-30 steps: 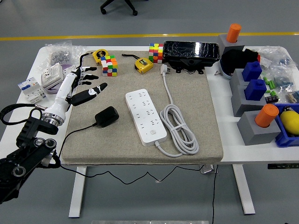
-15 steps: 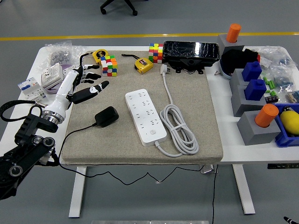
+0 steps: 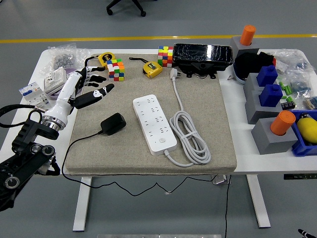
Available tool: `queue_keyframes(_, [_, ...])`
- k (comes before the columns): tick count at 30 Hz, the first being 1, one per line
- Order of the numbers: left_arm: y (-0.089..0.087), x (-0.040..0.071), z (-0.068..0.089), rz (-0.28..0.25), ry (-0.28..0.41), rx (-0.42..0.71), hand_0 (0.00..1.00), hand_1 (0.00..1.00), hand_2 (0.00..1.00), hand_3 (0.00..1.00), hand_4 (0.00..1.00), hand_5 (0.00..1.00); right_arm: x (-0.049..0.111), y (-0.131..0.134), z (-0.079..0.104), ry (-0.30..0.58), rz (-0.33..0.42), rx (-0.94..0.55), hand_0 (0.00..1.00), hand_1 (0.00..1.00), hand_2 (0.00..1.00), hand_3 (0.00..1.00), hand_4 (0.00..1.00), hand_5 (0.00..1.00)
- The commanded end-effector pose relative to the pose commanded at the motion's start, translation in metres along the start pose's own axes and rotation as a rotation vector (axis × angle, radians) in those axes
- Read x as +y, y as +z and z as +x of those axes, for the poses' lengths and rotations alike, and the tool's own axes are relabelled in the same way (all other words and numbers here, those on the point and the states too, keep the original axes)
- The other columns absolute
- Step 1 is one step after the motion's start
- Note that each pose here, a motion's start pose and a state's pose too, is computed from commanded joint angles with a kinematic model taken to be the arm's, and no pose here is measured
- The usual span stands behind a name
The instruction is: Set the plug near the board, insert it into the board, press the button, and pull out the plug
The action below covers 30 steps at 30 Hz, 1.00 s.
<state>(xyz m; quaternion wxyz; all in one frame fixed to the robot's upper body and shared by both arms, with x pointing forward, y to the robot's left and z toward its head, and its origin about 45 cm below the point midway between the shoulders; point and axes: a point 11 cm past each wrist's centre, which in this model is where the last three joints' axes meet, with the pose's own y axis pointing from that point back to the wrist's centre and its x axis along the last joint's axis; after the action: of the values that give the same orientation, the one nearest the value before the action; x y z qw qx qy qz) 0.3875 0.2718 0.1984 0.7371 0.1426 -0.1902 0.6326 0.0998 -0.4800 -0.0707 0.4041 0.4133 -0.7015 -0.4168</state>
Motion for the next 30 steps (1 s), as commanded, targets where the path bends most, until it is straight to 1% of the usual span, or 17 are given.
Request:
queue_keyframes(6, [-0.002,0.002,-0.002,0.011,-0.026,-0.021,0.587,0.628,0.607,0.729,0.87,0.448,0.0,-0.005,-0.001,-0.001,0.01,0.012,0.574,0.632,0.616,0.547,0.888,0.421])
queue_keyframes(12, [-0.005,0.003,-0.004,0.019,-0.032,-0.022,0.587,0.628,0.607,0.729,0.867,0.448,-0.001,-0.001,-0.004,-0.005,0.0,0.023,0.574,0.631,0.616,0.547,0.888,0.421])
queue_keyframes(16, [-0.009,0.005,-0.007,0.037,-0.046,-0.025,0.587,0.627,0.609,0.728,0.865,0.45,-0.001,0.004,-0.004,-0.004,-0.01,0.03,0.575,0.633,0.619,0.547,0.888,0.421])
queue_keyframes(19, [-0.014,0.009,-0.013,0.055,-0.073,-0.027,0.587,0.627,0.609,0.728,0.865,0.45,-0.001,0.01,-0.003,-0.001,-0.024,0.037,0.575,0.633,0.619,0.547,0.888,0.421])
queue_keyframes(26, [-0.03,0.02,-0.019,0.099,-0.084,-0.018,0.591,0.627,0.61,0.725,0.864,0.449,0.0,0.018,0.004,0.01,-0.035,0.041,0.575,0.632,0.619,0.547,0.889,0.422])
queue_keyframes(30, [-0.039,0.026,-0.019,0.123,-0.085,-0.021,0.59,0.627,0.61,0.726,0.864,0.451,0.001,0.033,0.008,0.017,-0.062,0.031,0.577,0.633,0.619,0.547,0.889,0.422])
